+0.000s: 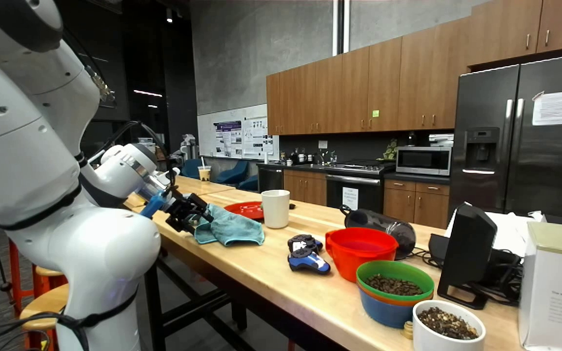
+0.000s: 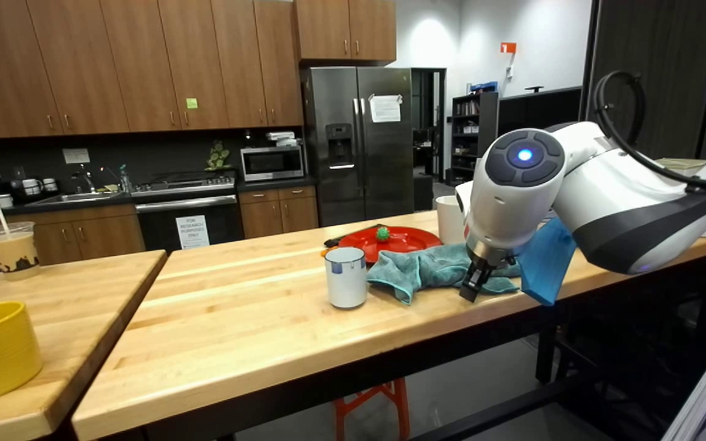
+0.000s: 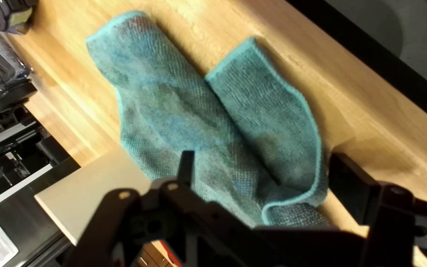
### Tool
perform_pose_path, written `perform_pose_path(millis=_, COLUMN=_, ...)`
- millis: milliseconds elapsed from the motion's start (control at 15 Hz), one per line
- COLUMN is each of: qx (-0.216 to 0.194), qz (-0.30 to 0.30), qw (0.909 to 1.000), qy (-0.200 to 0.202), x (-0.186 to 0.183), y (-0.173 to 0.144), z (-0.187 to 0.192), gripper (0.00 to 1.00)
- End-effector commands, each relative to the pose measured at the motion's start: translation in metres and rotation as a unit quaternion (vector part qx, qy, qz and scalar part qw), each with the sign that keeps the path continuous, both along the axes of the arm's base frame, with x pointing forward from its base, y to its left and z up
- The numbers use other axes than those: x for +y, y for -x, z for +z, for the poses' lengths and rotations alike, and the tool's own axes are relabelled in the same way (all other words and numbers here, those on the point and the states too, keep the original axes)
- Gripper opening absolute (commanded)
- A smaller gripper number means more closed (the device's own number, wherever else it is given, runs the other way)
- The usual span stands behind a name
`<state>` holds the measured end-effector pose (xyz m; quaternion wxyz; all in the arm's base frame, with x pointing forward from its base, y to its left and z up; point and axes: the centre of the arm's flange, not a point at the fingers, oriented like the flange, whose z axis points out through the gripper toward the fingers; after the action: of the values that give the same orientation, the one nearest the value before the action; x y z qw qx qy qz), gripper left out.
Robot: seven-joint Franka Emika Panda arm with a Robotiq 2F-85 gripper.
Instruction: Wipe the table with the blue towel
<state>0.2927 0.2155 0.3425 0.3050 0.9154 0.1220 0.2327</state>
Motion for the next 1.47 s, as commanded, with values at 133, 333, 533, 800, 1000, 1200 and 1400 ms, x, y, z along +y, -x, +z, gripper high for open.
perform_pose_path(millis=133, qx=0.008, qz=-0.013, qw=0.9998, qy=-0.012, x=-0.010, y=-0.007, z=-0.015, gripper=0.43)
perform_pose_path(millis=333, qx=0.019, qz=-0.023, qw=0.9991, qy=-0.030, x=-0.017, y=-0.013, z=-0.008, gripper=0.18)
perform_pose_path(millis=533, qx=0.029, qz=-0.040, qw=0.9976, qy=-0.047, x=-0.027, y=-0.021, z=0.000, gripper=0.00)
perform_pose_path(millis=800, qx=0.038, qz=-0.063, qw=0.9948, qy=-0.069, x=-0.040, y=-0.032, z=0.013, gripper=0.01)
perform_pose_path(millis=1000, qx=0.034, qz=-0.077, qw=0.9933, qy=-0.079, x=-0.047, y=-0.041, z=0.027, gripper=0.01)
perform_pose_path(millis=1200, qx=0.044, qz=-0.078, qw=0.9915, qy=-0.095, x=-0.046, y=-0.046, z=0.040, gripper=0.01)
perform_pose_path(millis=1400, qx=0.049, qz=-0.066, qw=0.9903, qy=-0.112, x=-0.040, y=-0.048, z=0.058, gripper=0.01)
